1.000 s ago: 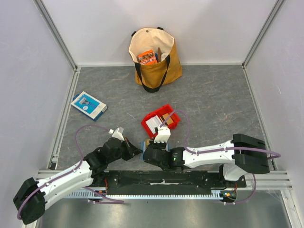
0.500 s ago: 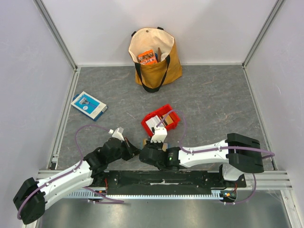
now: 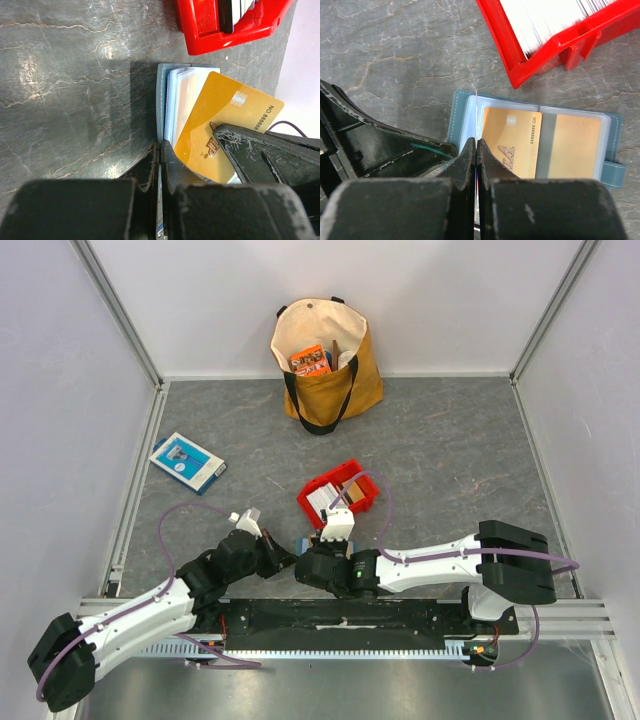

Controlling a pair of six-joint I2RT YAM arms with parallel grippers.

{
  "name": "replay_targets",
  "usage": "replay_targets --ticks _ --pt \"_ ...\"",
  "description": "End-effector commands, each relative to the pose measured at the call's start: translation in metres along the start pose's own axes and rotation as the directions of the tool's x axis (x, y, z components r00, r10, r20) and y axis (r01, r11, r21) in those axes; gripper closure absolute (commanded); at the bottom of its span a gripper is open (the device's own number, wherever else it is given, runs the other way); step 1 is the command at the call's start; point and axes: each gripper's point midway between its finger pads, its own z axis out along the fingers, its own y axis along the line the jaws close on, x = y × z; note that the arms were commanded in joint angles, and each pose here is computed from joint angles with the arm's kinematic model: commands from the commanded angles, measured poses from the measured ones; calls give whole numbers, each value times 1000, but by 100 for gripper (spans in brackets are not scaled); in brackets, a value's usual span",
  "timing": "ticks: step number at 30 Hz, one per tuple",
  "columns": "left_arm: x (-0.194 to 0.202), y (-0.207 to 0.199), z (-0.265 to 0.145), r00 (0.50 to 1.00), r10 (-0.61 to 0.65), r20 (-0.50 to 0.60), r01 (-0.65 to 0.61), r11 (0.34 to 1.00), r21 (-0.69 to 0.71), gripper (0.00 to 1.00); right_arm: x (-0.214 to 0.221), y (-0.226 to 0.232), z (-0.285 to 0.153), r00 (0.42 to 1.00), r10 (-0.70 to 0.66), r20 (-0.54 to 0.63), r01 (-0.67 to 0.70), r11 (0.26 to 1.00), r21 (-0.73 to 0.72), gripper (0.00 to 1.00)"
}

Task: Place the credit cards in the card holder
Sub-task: Turn over the card slot in the card holder.

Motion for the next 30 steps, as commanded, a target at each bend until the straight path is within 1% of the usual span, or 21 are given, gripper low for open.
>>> replay_targets --ticks 1,5,10,16,26,30 --pt "-3 -12 -1 1000 -5 7 5 999 34 98 -16 -9 -1 998 -24 55 21 998 56 100" --pt "-4 -12 -2 1000 -2 8 2 999 33 98 -27 -19 -3 991 -105 80 93 986 139 100" --pt "-4 -14 -3 1000 4 10 -4 999 41 98 -21 -39 -3 974 -226 29 213 947 239 100" --pt "-7 -23 -5 1000 28 10 -28 998 60 98 -38 -56 -15 961 -272 46 247 922 298 100" --pt "-8 -27 -6 999 37 10 -38 997 66 98 -53 -69 -33 967 -248 63 219 931 292 100" --pt "-9 -26 -6 999 37 14 -38 997 63 98 -52 -75 -35 973 -224 64 196 936 291 100"
